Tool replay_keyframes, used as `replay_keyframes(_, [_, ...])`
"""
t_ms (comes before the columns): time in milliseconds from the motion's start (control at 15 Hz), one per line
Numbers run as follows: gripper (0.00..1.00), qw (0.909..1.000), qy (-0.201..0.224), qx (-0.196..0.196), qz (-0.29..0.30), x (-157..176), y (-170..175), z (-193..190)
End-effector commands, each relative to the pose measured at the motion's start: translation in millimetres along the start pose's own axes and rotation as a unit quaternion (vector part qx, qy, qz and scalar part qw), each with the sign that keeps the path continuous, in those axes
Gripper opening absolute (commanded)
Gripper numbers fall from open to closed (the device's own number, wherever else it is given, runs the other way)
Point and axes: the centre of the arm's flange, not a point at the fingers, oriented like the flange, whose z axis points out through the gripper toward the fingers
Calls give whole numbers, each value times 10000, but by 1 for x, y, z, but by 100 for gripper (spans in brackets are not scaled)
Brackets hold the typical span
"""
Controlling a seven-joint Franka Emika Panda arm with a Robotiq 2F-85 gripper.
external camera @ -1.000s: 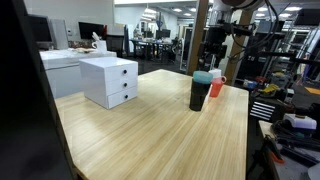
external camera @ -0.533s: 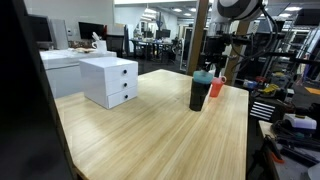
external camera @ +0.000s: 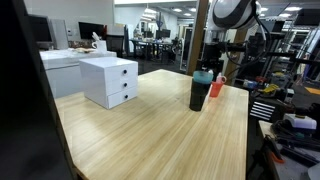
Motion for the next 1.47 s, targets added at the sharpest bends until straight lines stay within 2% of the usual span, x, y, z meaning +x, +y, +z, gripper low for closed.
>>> replay_keyframes(0, [94, 9998, 61, 57, 173, 11, -5, 11])
replay_keyframes(400, [100, 9998, 49, 18, 180, 20, -8, 20])
replay_keyframes(667, [100, 9998, -62, -32, 166, 17, -8, 30])
replay_keyframes(800, [74, 9998, -100, -50, 162, 17, -8, 33])
replay_keyframes(933, [59, 9998, -124, -64, 157, 17, -8, 35])
replay_keyframes(1067, [47, 9998, -103, -67, 149, 18, -8, 33])
replay_keyframes(1267, [40, 9998, -82, -98, 156, 18, -10, 23])
replay_keyframes(1400, [31, 9998, -73, -97, 127, 18, -11, 13])
